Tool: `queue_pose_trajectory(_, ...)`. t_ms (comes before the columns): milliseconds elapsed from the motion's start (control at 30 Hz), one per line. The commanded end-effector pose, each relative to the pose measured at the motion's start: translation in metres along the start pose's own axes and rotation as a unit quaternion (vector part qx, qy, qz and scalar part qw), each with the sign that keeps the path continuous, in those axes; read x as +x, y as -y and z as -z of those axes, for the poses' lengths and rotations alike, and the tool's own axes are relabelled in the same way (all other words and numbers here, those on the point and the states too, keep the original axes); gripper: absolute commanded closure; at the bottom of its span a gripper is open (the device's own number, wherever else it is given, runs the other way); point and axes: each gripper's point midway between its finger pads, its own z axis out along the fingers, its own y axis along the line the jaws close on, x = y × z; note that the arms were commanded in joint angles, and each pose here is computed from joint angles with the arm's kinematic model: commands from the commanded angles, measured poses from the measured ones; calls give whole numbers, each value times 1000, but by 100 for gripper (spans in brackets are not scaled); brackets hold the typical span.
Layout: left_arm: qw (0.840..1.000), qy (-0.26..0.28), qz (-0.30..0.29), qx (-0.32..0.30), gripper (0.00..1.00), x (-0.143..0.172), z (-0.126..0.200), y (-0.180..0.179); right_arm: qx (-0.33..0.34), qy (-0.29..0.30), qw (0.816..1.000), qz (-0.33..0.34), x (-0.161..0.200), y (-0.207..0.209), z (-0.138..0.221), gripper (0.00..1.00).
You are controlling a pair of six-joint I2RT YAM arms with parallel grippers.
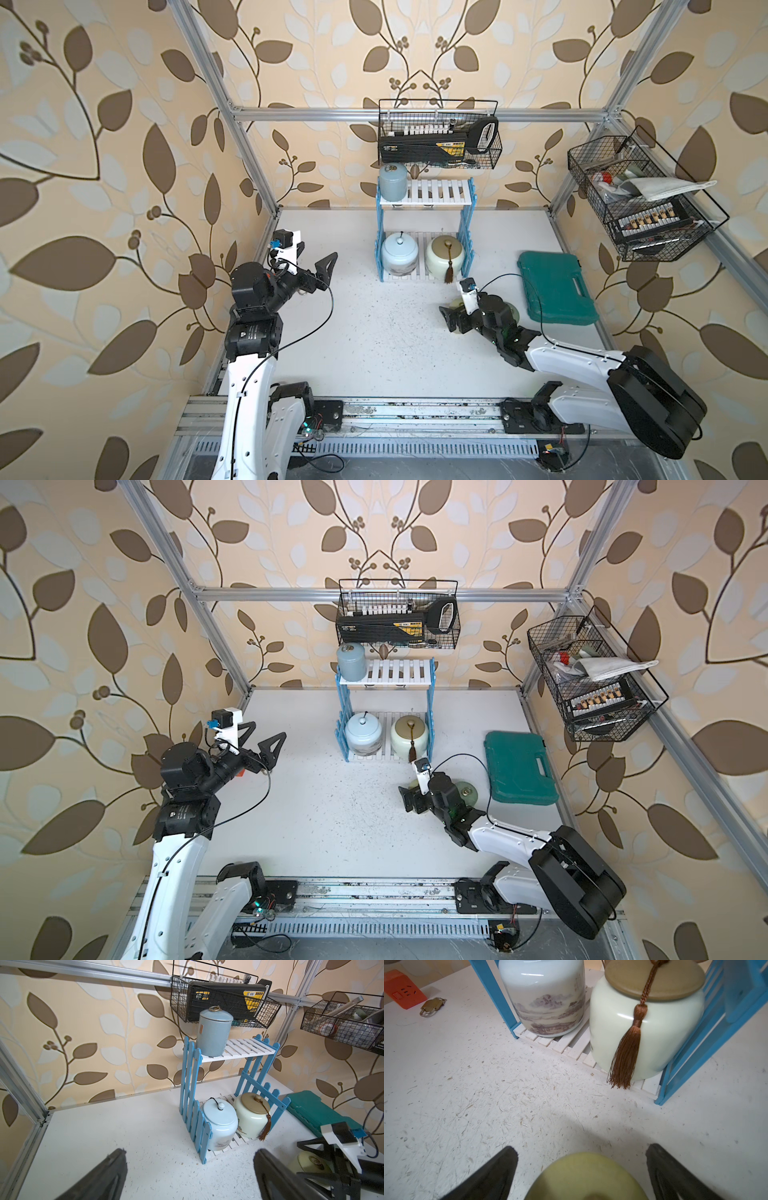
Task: Remove the tea canisters from the shelf
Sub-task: Place the tea canister at the center of the board, then pick up the tea canister from the shelf.
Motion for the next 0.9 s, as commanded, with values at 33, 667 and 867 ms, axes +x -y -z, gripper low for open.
queue_pose_trajectory(33,999,17,-30,15,1,-21,3,9,-2,27,1000,9,-32,-2,11,1)
queue_pose_trajectory(667,994,-14,-70,84,1,-54,-36,33,54,59,997,16,-107,46,102,1)
queue_pose_trajectory(867,990,-24,-85,109,1,-64,-53,44,73,67,995,31,-115,54,131,1)
